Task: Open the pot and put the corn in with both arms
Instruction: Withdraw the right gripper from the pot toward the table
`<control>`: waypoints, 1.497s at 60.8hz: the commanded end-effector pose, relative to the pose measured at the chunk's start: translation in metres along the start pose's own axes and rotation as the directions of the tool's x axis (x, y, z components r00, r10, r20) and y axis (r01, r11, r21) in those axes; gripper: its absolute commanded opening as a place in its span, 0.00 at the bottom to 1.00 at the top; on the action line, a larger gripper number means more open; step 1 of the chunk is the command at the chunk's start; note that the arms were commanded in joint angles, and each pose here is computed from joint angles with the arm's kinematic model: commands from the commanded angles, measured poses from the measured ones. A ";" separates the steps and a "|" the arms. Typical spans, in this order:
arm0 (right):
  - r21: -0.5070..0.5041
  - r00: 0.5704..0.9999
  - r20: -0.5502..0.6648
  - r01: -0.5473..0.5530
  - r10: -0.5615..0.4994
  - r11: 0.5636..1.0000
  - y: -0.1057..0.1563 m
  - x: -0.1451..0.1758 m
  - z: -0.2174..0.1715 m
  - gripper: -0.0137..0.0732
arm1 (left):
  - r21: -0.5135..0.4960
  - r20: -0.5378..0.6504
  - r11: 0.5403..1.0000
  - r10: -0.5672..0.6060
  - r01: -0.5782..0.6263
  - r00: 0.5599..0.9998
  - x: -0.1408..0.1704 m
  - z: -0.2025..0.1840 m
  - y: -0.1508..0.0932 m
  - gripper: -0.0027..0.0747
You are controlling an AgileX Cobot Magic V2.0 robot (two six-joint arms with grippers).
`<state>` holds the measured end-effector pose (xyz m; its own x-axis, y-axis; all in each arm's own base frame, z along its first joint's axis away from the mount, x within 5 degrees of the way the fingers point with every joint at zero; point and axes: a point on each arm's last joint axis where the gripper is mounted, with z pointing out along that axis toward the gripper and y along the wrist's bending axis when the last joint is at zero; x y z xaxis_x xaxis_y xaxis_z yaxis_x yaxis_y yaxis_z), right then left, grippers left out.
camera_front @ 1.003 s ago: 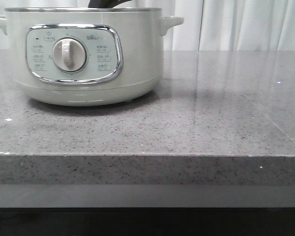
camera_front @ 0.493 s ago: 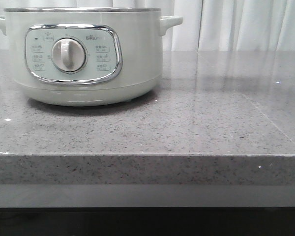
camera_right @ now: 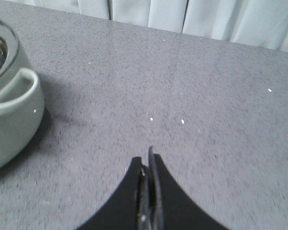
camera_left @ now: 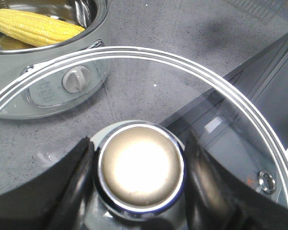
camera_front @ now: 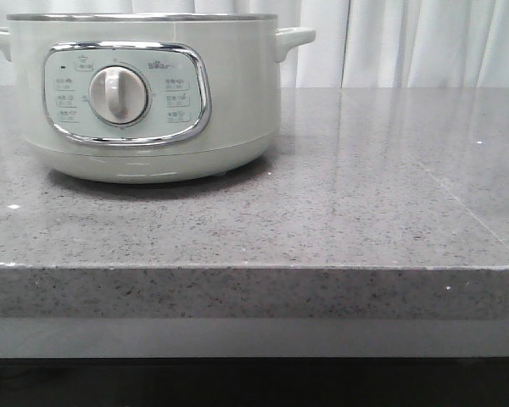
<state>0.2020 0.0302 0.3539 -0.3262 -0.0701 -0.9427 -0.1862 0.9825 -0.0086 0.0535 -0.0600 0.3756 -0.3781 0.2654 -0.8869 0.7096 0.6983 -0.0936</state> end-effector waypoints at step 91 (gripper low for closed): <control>0.043 0.959 0.285 -0.008 -0.005 0.999 0.004 0.074 -0.086 0.09 | -0.217 -0.051 0.969 -0.131 0.117 0.990 -0.210 0.177 0.114 0.18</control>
<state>0.0969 0.0155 0.2984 -0.1381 -0.0423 -0.9895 -0.1641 0.9862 -0.0193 0.3251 -0.1602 0.4374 -0.6102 0.2929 -0.7361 0.5110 0.8555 -0.0833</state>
